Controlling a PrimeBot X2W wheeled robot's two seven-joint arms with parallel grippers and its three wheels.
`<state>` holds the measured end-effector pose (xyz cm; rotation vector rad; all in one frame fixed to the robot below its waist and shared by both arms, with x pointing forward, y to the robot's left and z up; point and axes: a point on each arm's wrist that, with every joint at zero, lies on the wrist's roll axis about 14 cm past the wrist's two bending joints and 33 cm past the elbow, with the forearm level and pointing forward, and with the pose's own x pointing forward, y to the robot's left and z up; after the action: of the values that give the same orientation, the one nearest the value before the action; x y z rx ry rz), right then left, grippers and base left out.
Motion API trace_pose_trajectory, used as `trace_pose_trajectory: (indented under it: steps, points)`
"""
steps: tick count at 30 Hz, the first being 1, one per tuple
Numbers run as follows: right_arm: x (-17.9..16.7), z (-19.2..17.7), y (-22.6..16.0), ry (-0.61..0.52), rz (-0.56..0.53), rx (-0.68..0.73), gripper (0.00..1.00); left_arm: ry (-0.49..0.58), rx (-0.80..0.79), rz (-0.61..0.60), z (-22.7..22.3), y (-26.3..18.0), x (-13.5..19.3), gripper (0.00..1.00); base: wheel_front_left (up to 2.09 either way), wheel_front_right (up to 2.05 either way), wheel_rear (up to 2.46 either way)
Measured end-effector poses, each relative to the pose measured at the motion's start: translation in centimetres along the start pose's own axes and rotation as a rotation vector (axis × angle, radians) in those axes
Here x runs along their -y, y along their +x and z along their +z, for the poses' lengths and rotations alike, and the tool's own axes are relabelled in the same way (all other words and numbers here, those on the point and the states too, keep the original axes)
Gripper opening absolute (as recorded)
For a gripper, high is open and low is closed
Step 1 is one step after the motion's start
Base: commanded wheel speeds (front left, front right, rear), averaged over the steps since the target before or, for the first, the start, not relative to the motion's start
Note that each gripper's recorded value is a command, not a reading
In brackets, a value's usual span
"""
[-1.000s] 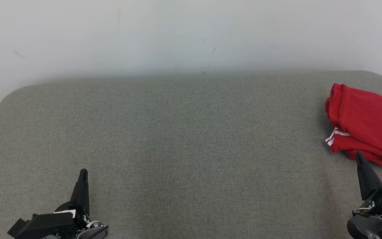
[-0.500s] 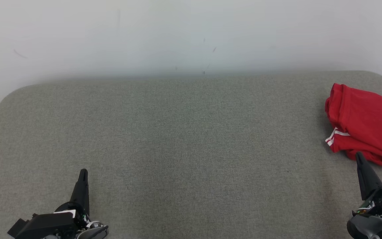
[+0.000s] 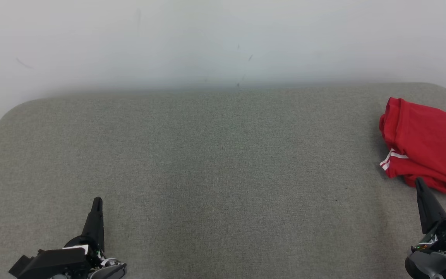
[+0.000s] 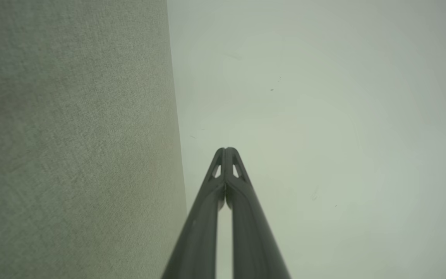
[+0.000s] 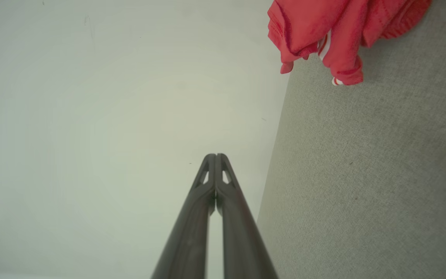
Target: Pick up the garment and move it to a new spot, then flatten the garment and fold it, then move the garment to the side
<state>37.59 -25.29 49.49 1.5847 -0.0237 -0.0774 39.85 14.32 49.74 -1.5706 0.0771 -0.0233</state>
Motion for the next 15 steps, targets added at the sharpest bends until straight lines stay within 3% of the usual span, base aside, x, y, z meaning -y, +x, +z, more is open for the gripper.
trace_pose_trajectory:
  steps: [15]
  points:
    - [0.00, 0.00, 0.00, 0.000, 0.000, 0.000, 0.00, 0.000, 0.000, 0.000, 0.00, 0.00, 0.00, 0.00, 0.00, 0.00, 0.00]
